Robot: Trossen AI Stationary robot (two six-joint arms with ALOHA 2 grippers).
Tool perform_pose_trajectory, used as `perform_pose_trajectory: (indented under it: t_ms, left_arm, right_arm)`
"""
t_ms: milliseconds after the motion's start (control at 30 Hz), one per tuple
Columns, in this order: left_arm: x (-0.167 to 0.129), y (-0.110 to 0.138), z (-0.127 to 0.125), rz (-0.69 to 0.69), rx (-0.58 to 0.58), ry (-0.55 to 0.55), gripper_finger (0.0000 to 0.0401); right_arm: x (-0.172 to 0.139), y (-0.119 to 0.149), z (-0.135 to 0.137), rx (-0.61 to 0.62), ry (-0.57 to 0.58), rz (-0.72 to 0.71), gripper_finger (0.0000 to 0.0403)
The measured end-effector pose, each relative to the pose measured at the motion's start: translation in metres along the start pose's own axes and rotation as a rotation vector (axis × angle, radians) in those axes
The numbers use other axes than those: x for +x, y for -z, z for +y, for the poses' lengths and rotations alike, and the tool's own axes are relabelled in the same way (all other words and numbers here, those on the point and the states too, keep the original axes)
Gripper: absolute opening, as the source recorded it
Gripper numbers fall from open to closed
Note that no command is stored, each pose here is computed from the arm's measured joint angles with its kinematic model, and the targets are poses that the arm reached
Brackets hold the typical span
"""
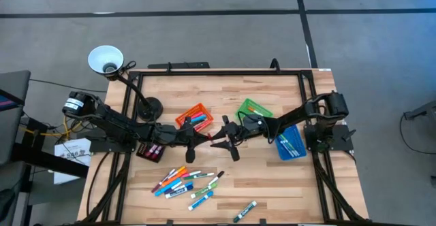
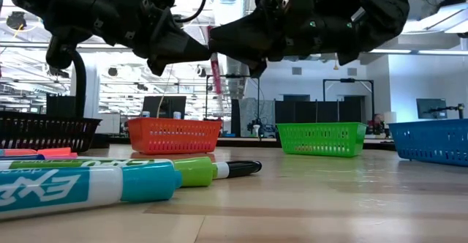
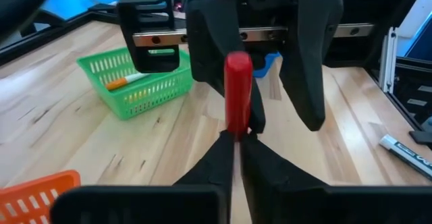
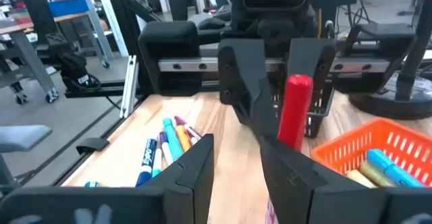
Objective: Pick & Place Markers
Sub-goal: Put the red marker pen into the blue bin
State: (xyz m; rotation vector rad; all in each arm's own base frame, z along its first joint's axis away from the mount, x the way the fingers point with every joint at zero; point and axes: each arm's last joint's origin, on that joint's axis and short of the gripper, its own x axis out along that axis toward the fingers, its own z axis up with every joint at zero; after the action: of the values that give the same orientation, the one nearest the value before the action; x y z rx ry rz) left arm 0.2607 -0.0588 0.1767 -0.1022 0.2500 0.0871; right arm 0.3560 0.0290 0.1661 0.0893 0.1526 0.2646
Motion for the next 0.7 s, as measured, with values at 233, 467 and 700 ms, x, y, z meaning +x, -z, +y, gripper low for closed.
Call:
perform_pose_trajectory:
  t_ms: [233, 467, 700]
  left_arm:
    - [0.0, 0.0, 0.0, 0.0, 0.006, -0.005, 0.0004]
    - [0.0, -0.001, -0.001, -0.006, 0.016, 0.012, 0.0004]
    - [0.0, 0.0, -0.002, 0.0, 0.018, 0.025, 0.0005]
  right_arm:
    - [0.0, 0.002, -0.002, -0.004, 0.039, 0.018, 0.0114]
    - [0.0, 0.002, 0.001, 0.001, -0.044, 0.031, 0.0114]
    - [-0.011, -0.011, 0.005, 0.063, -0.068, 0.085, 0.0114]
